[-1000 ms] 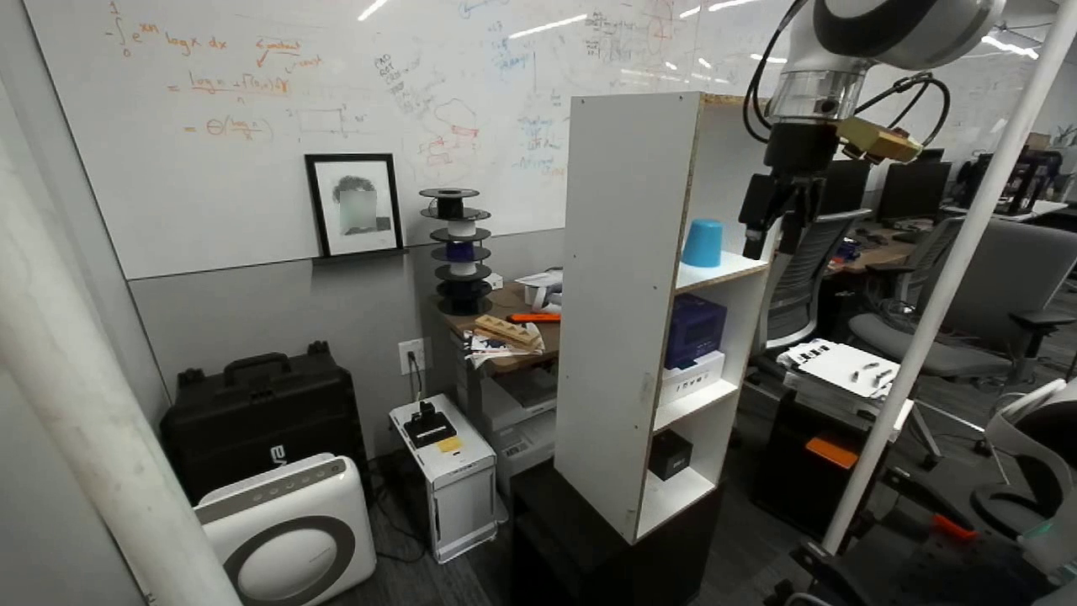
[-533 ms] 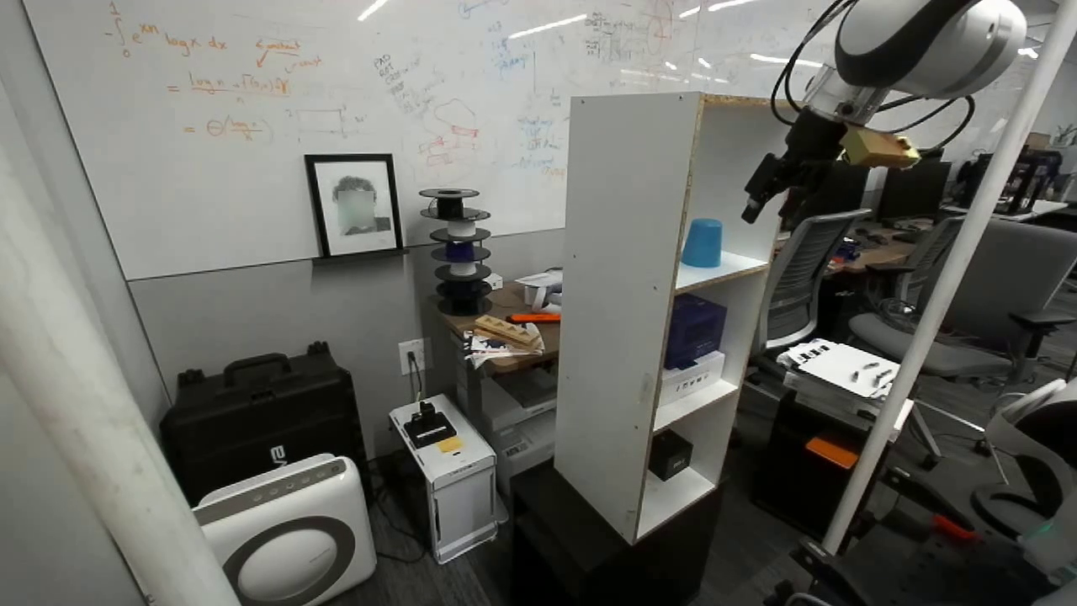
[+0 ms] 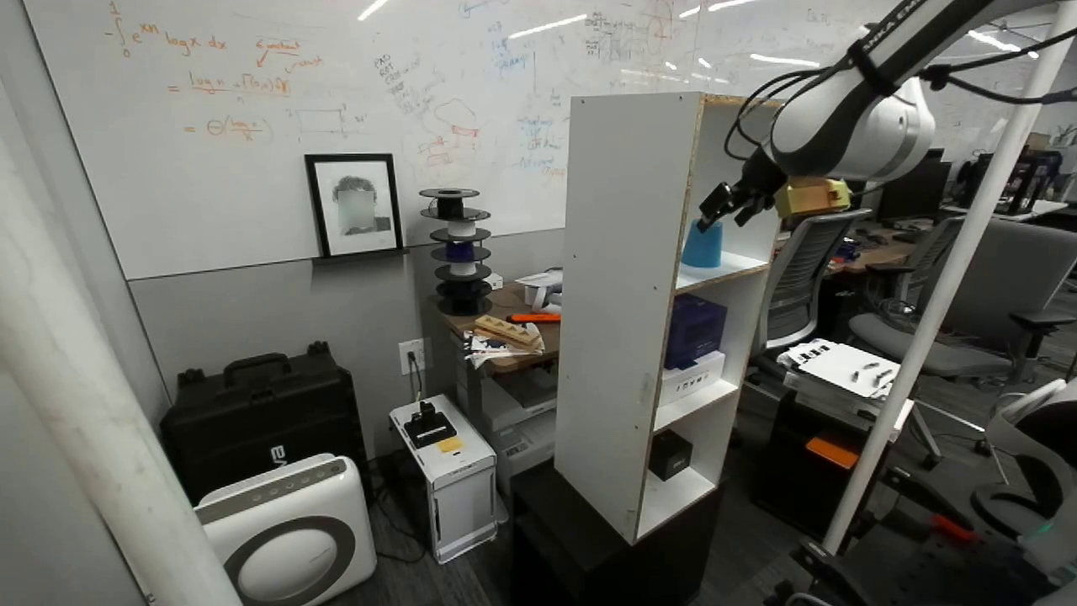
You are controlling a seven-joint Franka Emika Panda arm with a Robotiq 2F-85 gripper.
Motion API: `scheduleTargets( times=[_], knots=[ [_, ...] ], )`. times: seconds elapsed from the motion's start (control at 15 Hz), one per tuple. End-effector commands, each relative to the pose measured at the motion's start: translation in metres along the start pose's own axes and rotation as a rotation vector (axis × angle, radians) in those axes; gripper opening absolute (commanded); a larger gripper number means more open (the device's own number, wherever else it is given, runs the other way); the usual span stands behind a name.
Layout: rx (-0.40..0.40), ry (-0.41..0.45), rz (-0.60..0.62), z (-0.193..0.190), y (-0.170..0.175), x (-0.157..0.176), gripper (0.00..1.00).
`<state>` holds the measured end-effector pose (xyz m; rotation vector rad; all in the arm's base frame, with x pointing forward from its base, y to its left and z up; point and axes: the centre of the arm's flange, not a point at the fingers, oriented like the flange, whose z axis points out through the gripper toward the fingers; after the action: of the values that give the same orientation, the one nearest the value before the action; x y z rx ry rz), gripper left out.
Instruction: Pick up the cup from the shelf and put it on top of the cabinet
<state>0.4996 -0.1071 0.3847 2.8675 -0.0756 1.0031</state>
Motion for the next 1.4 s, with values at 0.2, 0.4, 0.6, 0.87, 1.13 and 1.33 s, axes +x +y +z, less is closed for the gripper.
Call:
scheduleTargets(
  times=[0.2,0.4,0.6,0.87,1.13,1.33],
  knots=[
    [-0.021,0.035,0.029,0.053,0.001,0.004,1.00],
    [-0.033,0.028,0.029,0.055,0.012,-0.002,1.00],
    [-0.047,0.066,0.065,0.054,0.024,0.002,1.00],
    [-0.057,0.136,0.105,0.060,0.025,0.013,1.00],
    [-0.048,0.168,0.142,0.074,0.018,0.018,0.73],
    [-0.041,0.156,0.163,0.079,0.018,0.015,0.60]
  ],
)
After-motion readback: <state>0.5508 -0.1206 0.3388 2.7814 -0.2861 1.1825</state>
